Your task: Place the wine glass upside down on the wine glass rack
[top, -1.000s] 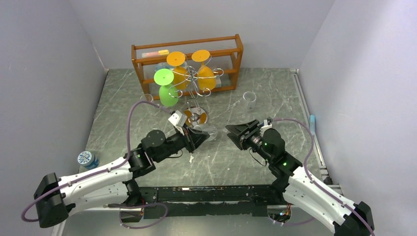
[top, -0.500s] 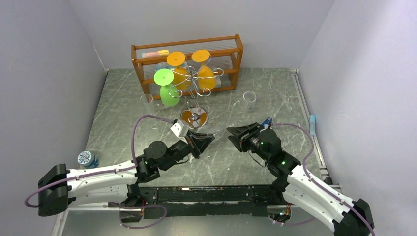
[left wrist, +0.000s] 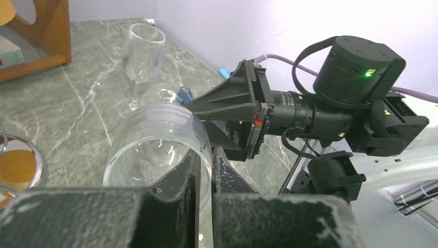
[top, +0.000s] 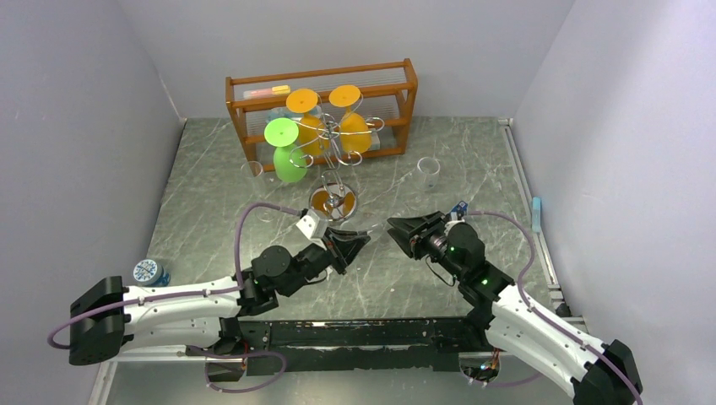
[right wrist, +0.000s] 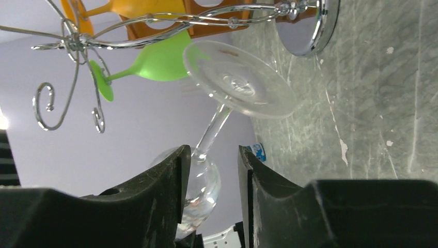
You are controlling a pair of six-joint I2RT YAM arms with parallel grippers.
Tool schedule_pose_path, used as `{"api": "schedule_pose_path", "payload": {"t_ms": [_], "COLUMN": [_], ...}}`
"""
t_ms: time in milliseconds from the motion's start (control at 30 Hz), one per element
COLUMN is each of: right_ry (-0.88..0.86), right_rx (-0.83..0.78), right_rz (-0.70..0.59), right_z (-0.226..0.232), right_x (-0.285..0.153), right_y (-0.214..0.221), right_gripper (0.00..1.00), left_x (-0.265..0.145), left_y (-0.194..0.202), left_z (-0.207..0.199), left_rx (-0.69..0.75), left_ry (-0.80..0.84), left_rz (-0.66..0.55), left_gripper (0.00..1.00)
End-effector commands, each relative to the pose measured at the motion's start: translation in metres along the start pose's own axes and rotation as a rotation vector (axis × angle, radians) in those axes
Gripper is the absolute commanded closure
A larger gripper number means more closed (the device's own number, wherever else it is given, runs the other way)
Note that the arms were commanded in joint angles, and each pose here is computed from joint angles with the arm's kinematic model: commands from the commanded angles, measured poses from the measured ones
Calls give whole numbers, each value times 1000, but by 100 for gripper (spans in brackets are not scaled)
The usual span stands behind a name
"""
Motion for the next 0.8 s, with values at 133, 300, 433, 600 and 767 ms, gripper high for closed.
{"api": "schedule_pose_path", "payload": {"t_ms": [133,300,433,600,767], "right_ry": [-37,-30,-66,-79,-91], "right_rx": [38,60,74,81,119], "right_rz": [0,34,68,118,157], "right_z": [4,2,6,5,1], "right_x": [-1,6,8,12,14], "right_y": [0,5,9,15,19], "right_gripper": [50,49,55,62,75], "left_x": [1,2,3,3,2], "left_y": [-16,-13,-12,-4,3], "left_z": [-8,-10,-11,-9,-10], "left_rx": [-48,-42,-37,-36,-50], "left_ry": [32,55,61,60,75], "left_rz": [-108,-103,-101,-77,-58], "left_gripper": [95,95,95,95,95]}}
Point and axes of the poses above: each gripper's point midway between its finger pads, its own x axis out along the fingers, its own z axis along the line the jaws close on, y = z × x, the point moved 5 cm from there along -x, back along the fingers, and after that the axes turned 1 degree about -x, right-handed, at the moved point
